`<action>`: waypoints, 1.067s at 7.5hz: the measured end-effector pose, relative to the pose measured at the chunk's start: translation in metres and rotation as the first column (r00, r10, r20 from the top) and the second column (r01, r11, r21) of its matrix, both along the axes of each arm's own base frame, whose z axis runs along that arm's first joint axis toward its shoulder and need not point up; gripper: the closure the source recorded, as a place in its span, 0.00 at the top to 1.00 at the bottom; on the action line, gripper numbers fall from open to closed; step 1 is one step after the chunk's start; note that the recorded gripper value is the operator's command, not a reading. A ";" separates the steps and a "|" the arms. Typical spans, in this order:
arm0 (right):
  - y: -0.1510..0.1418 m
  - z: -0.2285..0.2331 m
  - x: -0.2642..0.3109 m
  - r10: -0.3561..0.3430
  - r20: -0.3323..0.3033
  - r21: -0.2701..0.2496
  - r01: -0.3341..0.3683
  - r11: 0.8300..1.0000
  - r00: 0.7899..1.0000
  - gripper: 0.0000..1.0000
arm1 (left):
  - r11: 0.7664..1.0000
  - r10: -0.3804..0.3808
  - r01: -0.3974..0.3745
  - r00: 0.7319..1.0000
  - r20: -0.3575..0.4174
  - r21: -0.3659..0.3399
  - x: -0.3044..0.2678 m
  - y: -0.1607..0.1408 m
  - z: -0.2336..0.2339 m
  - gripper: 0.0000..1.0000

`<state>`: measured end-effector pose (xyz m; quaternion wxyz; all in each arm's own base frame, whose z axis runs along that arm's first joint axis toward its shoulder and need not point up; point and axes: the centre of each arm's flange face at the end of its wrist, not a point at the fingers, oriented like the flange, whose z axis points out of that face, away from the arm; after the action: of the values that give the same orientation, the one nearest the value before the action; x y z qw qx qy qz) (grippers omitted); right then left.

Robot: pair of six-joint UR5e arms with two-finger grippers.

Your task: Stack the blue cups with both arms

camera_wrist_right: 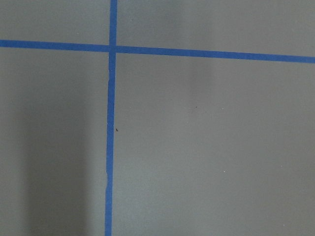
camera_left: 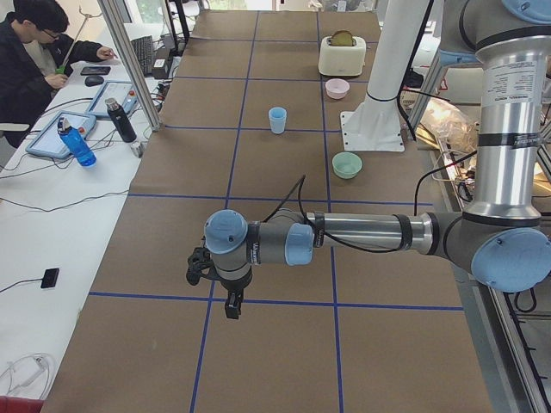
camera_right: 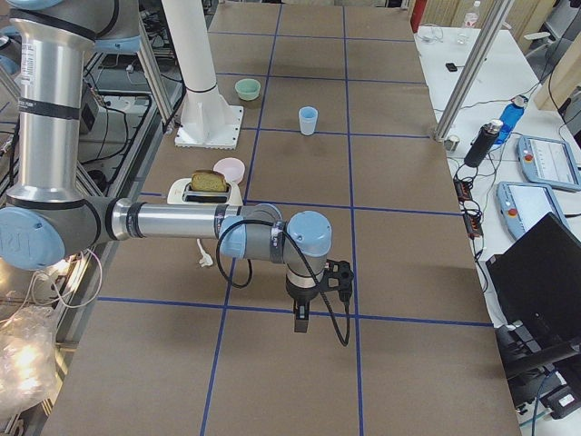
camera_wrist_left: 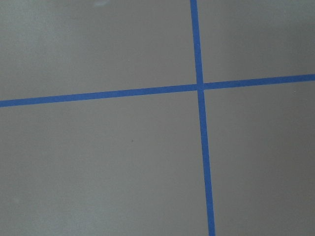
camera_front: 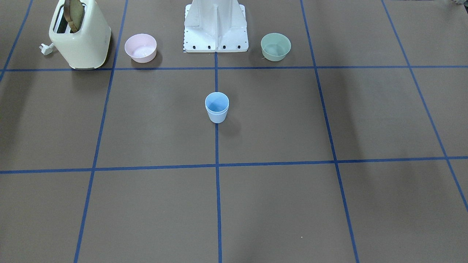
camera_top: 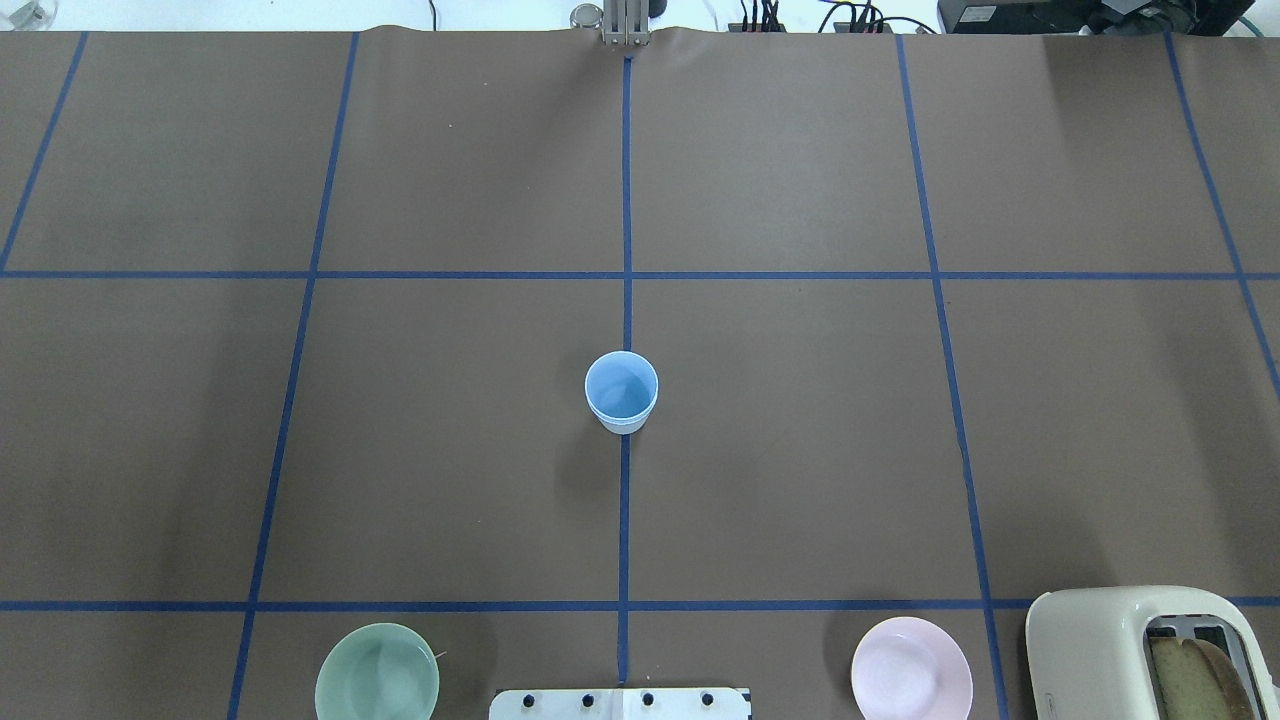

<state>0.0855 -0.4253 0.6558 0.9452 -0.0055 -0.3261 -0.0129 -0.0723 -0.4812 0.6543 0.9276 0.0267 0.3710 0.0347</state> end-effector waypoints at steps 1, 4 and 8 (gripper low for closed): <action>0.000 0.000 -0.001 0.001 0.011 0.000 -0.001 1.000 1.000 1.00 | 1.000 0.000 0.000 1.000 0.000 0.001 0.000 0.000 0.000 0.99; 0.001 -0.001 -0.002 0.001 0.025 0.000 -0.001 1.000 1.000 1.00 | 1.000 0.000 0.000 1.000 0.000 0.001 0.000 0.000 -0.001 0.99; 0.001 -0.002 -0.002 0.001 0.027 0.000 -0.001 1.000 1.000 1.00 | 1.000 0.000 0.000 1.000 0.000 0.002 0.000 0.000 -0.001 0.99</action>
<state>0.0834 -0.4240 0.6541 0.9407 -0.0050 -0.3389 -0.0124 -0.0726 -0.4812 0.6535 0.9276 0.0275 0.3709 0.0348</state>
